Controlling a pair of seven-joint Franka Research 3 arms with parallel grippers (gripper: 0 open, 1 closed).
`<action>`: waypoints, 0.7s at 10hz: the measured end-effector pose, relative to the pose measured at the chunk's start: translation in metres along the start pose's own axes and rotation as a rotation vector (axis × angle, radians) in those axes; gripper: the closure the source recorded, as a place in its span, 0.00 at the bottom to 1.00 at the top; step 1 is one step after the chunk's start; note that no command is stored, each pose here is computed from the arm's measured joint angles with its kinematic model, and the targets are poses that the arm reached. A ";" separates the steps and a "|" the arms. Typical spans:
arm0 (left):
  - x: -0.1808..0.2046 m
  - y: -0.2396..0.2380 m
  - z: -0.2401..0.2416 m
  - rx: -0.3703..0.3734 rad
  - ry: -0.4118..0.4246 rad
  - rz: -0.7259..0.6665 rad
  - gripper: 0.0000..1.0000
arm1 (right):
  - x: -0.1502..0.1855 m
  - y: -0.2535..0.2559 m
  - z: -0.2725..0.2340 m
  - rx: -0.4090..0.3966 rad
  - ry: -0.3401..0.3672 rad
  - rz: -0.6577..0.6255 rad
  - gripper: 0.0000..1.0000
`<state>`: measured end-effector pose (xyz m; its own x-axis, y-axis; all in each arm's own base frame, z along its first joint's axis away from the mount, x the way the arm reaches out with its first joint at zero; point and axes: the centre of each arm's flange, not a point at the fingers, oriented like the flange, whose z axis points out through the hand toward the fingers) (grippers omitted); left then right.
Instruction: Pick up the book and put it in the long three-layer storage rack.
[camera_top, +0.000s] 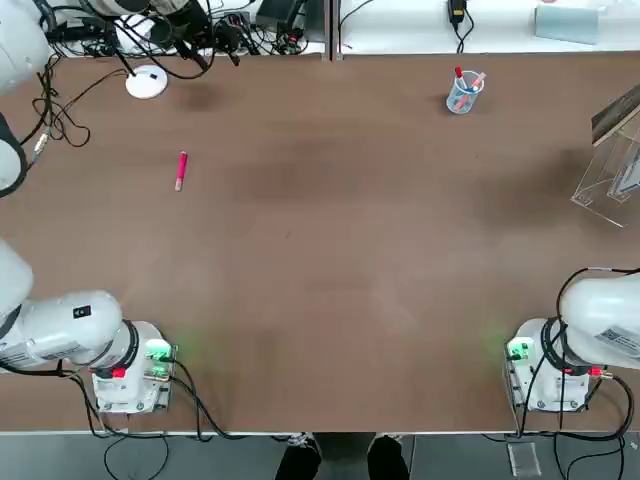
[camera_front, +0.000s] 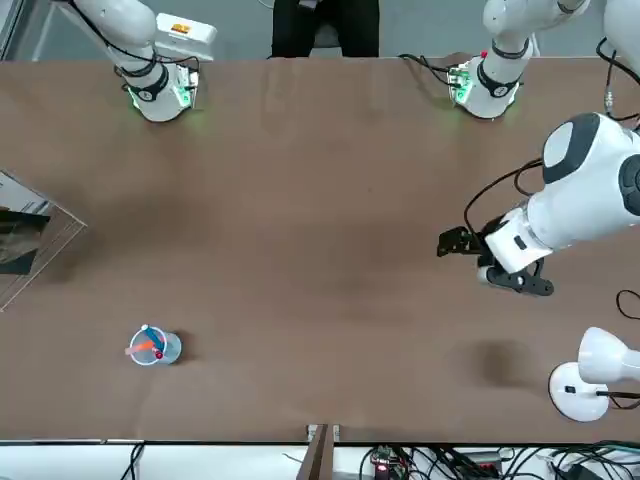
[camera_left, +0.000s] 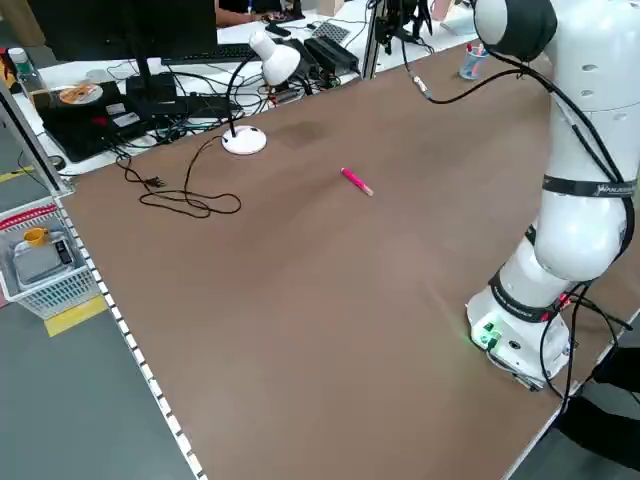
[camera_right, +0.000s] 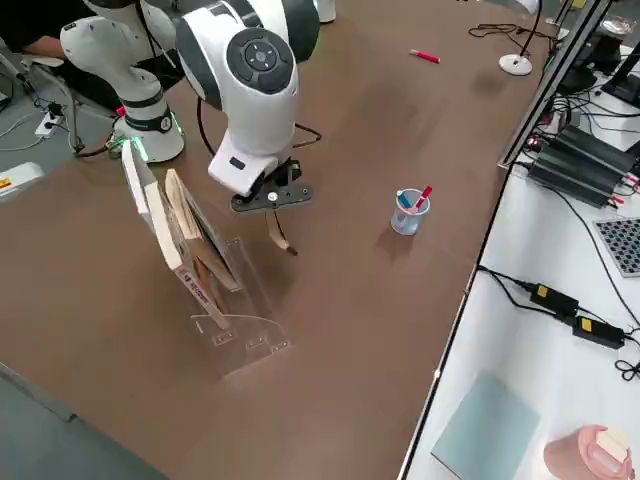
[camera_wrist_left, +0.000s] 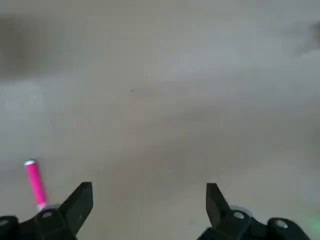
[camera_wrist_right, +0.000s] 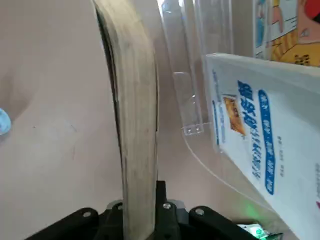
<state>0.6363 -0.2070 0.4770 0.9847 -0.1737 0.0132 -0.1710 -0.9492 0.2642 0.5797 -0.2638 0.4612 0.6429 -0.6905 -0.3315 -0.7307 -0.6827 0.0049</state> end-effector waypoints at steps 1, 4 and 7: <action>-0.001 -0.001 -0.002 0.031 0.003 0.010 0.00 | 0.001 0.000 0.000 -0.016 0.008 -0.001 0.85; -0.004 -0.018 -0.010 0.072 -0.001 -0.012 0.00 | 0.008 0.003 0.002 -0.037 0.016 0.004 0.85; -0.005 -0.059 -0.019 0.081 -0.023 -0.065 0.00 | 0.018 0.007 0.015 -0.057 -0.001 0.020 0.85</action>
<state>0.6420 -0.1452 0.4794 0.9929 -0.1166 -0.0241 -0.1102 -0.9766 0.1845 0.5830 -0.2776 0.4408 0.6280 -0.7041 -0.3314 -0.7293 -0.6811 0.0649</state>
